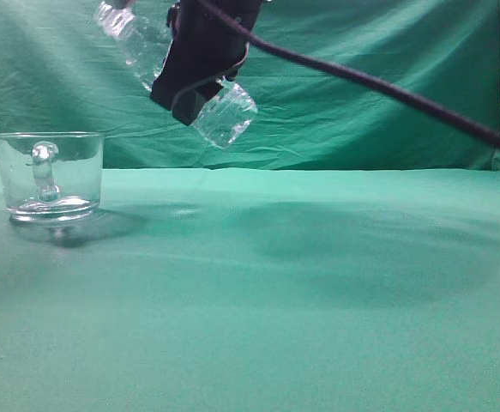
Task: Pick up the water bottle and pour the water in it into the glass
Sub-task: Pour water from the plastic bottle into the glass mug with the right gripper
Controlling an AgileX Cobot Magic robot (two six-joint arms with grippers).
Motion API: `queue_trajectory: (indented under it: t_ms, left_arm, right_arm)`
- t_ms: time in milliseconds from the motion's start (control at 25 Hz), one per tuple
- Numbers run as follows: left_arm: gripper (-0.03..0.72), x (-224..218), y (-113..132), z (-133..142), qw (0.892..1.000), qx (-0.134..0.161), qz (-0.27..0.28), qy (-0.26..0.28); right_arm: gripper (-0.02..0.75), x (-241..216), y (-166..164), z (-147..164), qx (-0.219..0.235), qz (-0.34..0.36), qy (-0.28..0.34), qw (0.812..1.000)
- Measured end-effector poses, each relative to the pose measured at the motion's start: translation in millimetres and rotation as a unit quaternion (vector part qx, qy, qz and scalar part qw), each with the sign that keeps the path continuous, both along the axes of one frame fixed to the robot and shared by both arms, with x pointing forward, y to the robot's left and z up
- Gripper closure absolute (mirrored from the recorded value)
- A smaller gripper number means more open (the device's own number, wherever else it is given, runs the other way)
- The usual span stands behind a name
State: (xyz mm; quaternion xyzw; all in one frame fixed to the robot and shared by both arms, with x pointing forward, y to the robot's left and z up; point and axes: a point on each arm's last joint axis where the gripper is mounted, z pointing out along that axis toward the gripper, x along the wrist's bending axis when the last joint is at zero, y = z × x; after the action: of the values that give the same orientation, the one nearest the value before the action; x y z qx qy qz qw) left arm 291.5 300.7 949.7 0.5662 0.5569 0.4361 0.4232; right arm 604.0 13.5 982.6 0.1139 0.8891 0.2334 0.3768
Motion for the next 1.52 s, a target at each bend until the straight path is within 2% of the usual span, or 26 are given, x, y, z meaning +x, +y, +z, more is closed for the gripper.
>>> queue_trajectory:
  t_ms: [280, 480, 840, 1080, 1520]
  left_arm:
    - [0.688, 0.0, 0.0, 0.0, 1.000, 0.000, 0.000, 0.000]
    - [0.688, 0.0, 0.0, 0.0, 1.000, 0.000, 0.000, 0.000]
    - [0.688, 0.0, 0.0, 0.0, 1.000, 0.000, 0.000, 0.000]
    - [0.688, 0.0, 0.0, 0.0, 1.000, 0.000, 0.000, 0.000]
    - [0.688, 0.0, 0.0, 0.0, 1.000, 0.000, 0.000, 0.000]
  right_arm:
    - [0.462, 4.6, 17.4, -23.9, -0.058, 0.044, -0.026, 0.997]
    - [0.462, 10.2, 21.0, -25.2, -0.077, 0.056, -0.048, 0.994]
    - [0.462, 15.2, 20.8, -19.6, -0.142, 0.091, -0.109, 0.980]
    - [0.462, 17.6, 21.3, -15.1, -0.195, 0.123, -0.159, 0.960]
    - [0.462, 21.4, 21.0, -8.4, -0.266, 0.156, -0.223, 0.925]
